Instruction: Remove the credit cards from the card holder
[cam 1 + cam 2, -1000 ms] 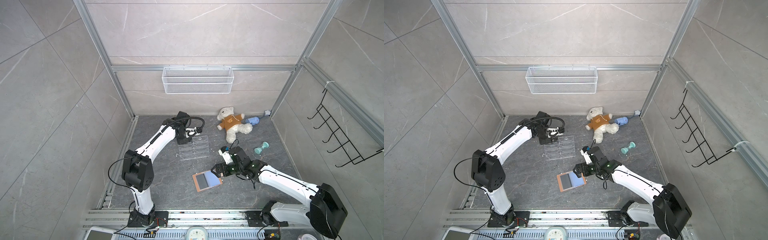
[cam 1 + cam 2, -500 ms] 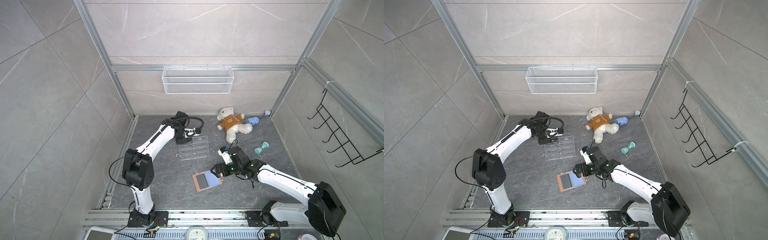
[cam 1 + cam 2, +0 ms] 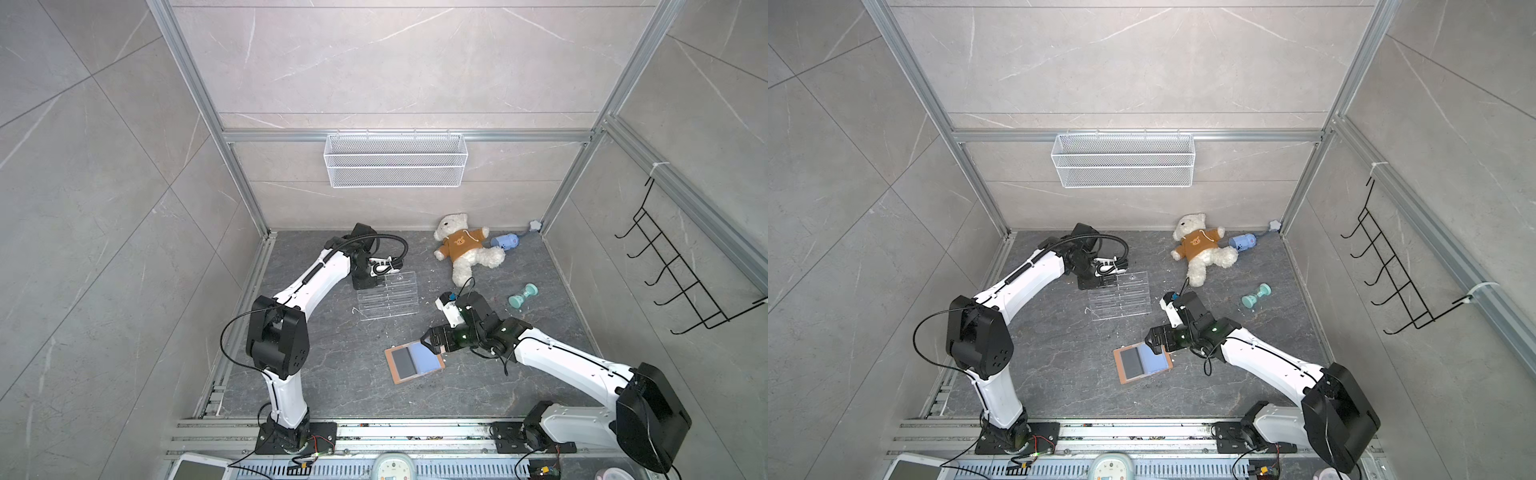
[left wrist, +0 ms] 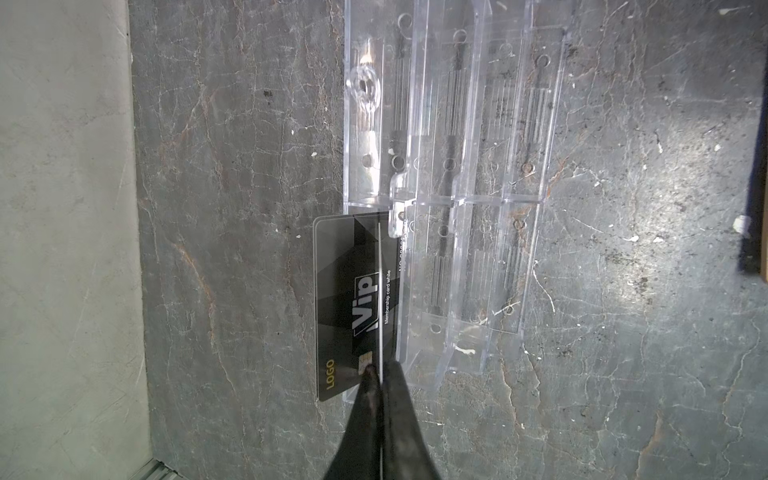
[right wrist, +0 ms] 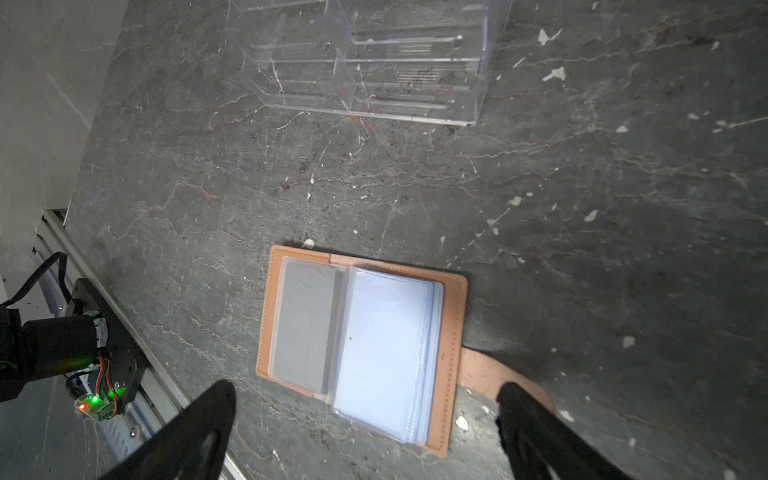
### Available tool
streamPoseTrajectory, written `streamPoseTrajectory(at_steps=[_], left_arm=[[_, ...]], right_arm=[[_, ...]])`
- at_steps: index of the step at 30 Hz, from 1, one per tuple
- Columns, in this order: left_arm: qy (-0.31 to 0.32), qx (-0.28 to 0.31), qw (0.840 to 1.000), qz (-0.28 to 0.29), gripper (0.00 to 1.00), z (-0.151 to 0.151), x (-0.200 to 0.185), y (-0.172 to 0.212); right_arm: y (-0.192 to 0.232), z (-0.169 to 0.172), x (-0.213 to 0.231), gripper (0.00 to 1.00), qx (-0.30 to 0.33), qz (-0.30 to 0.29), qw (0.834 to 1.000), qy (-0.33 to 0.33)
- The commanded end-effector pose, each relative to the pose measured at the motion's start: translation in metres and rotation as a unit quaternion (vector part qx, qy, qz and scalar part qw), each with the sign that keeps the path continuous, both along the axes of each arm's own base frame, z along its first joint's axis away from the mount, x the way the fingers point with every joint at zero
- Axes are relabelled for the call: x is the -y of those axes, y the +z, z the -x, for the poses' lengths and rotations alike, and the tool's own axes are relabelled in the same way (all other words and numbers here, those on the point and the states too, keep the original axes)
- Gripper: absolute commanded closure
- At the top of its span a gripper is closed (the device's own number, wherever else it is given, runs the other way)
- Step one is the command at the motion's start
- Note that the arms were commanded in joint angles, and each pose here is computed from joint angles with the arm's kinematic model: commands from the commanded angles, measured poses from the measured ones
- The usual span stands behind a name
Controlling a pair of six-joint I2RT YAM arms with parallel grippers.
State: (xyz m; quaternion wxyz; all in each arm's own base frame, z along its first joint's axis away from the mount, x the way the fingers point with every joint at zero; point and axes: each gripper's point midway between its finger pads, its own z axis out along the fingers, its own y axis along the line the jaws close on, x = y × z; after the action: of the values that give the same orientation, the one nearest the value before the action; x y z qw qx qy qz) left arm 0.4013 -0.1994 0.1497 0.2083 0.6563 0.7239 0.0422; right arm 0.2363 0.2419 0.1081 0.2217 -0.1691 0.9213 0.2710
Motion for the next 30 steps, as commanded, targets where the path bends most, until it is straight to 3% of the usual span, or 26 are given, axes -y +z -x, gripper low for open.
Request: streamPoseTrajectory(at_steps=[1,22,30], left_arm=[[-0.007,0.002,1.0,0.01,1.0,-0.005,0.004,0.004],[0.0,-0.009,1.0,0.012,1.0,-0.005,0.006,-0.006],[0.011,-0.007,1.0,0.017,0.91,-0.007,0.006,-0.003]], right_arm=[[0.001,0.002,-0.001,0.0,-0.005,0.004,1.0,0.01],[0.0,0.004,-0.001,0.0,-0.009,0.001,1.0,0.013],[-0.002,0.005,-0.004,0.0,-0.016,-0.003,1.0,0.017]])
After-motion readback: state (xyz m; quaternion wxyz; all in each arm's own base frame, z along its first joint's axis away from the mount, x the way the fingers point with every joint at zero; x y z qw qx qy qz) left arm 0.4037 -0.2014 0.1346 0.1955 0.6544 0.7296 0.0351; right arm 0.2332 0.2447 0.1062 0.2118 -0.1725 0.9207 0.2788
